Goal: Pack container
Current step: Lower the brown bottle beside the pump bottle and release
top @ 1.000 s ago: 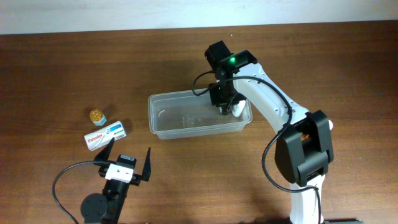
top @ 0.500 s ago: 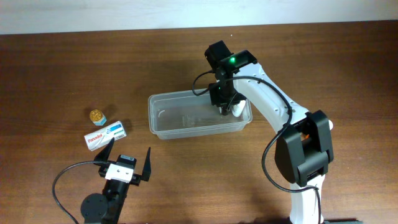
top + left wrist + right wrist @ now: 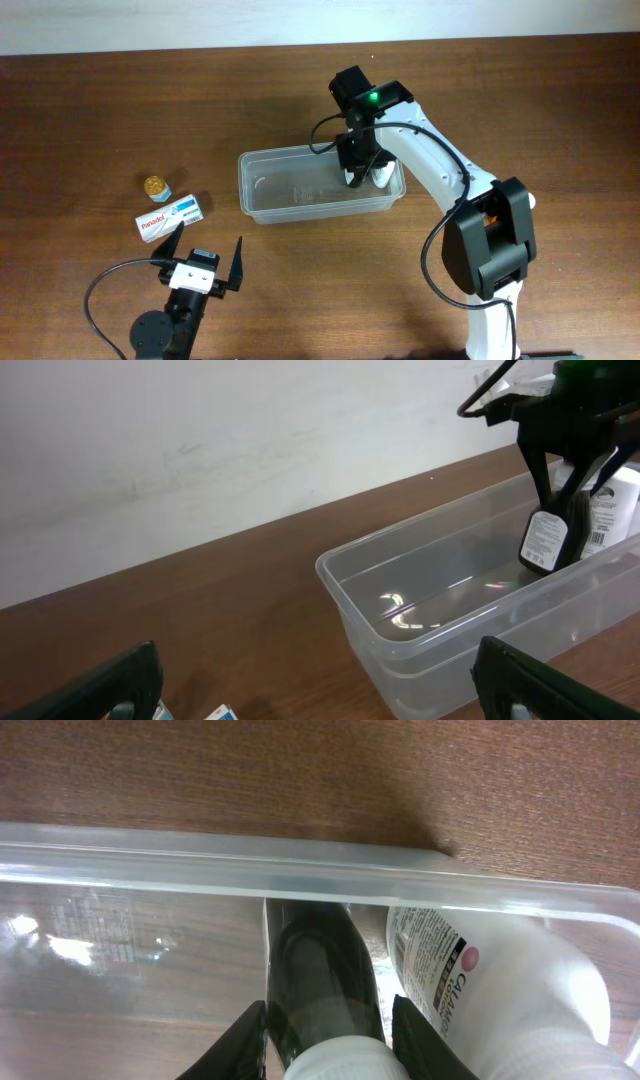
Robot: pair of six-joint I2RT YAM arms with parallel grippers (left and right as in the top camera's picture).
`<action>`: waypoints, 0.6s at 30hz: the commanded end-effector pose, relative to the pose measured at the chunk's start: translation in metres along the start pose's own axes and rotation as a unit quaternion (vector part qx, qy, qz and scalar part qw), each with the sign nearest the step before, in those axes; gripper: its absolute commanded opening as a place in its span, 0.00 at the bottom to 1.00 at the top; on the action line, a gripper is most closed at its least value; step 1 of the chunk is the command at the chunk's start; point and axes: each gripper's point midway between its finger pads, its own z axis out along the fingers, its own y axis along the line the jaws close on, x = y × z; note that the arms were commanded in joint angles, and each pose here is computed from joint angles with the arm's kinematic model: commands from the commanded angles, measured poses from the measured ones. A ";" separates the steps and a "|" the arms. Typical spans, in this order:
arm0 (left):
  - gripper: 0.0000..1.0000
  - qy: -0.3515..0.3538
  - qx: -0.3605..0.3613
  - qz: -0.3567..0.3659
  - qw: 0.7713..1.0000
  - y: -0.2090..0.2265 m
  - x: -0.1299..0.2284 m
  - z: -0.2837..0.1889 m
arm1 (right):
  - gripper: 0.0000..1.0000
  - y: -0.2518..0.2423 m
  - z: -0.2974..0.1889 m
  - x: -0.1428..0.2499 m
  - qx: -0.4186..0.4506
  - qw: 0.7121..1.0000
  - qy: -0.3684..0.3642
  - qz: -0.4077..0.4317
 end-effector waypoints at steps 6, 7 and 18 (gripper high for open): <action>0.99 0.001 -0.003 0.005 1.000 0.001 0.002 0.000 | 0.32 -0.002 0.004 0.002 0.009 1.000 0.004 0.000; 0.99 0.002 -0.003 0.005 1.000 0.001 0.002 0.000 | 0.32 -0.002 0.004 0.002 0.009 1.000 0.004 0.000; 0.99 0.002 -0.003 0.005 1.000 0.001 0.002 0.000 | 0.38 -0.002 0.004 0.002 0.009 1.000 0.003 -0.012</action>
